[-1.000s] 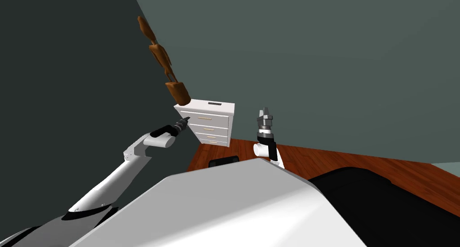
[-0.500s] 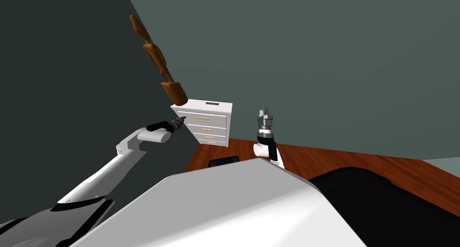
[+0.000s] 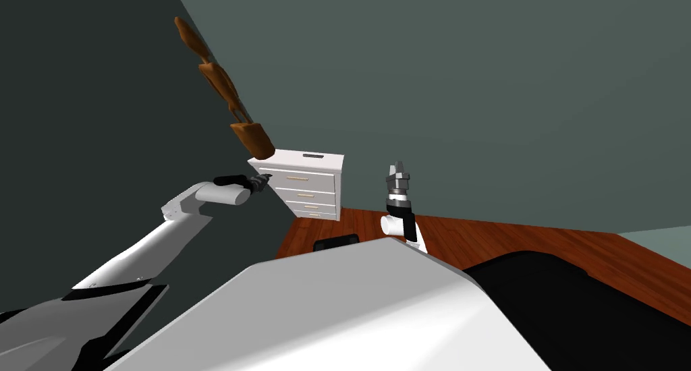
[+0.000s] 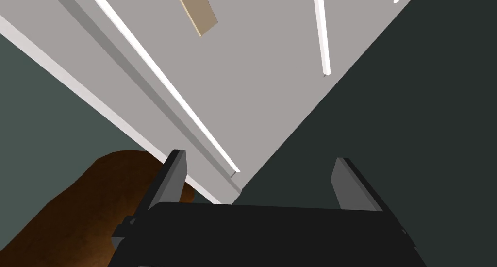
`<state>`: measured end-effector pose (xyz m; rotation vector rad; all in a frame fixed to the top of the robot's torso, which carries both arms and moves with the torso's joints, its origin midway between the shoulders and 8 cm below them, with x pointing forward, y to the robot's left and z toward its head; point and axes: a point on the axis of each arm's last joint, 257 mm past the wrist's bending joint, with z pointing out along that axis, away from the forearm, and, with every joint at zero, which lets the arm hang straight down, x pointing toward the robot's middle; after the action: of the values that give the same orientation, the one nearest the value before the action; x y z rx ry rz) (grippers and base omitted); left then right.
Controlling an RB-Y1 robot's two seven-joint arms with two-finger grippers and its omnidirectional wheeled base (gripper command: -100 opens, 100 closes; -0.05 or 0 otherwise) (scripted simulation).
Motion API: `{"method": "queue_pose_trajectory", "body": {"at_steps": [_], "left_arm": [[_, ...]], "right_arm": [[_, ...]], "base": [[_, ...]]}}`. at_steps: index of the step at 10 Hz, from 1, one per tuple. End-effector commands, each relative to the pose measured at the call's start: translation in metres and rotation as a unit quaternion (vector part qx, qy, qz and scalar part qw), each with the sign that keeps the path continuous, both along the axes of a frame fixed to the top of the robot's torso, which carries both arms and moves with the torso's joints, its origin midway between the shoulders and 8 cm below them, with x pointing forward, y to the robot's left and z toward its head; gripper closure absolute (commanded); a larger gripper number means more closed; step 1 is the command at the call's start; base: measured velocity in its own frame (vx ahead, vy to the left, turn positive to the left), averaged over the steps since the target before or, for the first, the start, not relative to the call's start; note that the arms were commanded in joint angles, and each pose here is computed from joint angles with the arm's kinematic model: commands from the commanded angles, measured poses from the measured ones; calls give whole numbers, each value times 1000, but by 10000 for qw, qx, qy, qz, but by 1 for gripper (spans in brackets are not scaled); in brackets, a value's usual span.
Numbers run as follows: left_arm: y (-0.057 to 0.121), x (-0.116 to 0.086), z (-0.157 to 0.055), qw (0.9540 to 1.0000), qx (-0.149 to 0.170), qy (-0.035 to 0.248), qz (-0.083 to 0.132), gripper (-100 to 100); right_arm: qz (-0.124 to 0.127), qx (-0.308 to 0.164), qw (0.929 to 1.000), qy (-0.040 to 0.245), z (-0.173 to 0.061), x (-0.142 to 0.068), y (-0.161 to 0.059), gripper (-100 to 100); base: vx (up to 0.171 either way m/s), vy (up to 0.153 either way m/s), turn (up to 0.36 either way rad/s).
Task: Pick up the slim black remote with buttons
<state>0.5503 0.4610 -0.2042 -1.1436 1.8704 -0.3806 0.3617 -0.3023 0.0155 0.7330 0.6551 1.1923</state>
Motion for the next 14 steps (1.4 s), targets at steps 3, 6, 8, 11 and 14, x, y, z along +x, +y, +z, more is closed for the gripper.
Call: {"method": "queue_pose_trajectory", "body": {"at_steps": [3, 6, 8, 11, 14], "left_arm": [[55, -8, 10, 9974, 254, 511, 445, -100], [85, -15, 21, 9934, 365, 799, 740, -100], [107, -17, 40, 9905, 446, 913, 922, -100], [136, -34, 48, 9826, 442, 1274, 1276, -100], [157, -49, 59, 9746, 399, 1568, 1547, -100]], "right_arm": [[0, 0, 10000, 0, 0, 0, 0, 0], [0, 0, 10000, 0, 0, 0, 0, 0], [-1, -1, 10000, 0, 0, 0, 0, 0], [0, 0, 10000, 0, 0, 0, 0, 0], [0, 0, 10000, 0, 0, 0, 0, 0]], "base": [[20, -83, -64], [24, -71, -52], [28, -57, -40], [56, -95, -86], [33, -74, -55]]}}
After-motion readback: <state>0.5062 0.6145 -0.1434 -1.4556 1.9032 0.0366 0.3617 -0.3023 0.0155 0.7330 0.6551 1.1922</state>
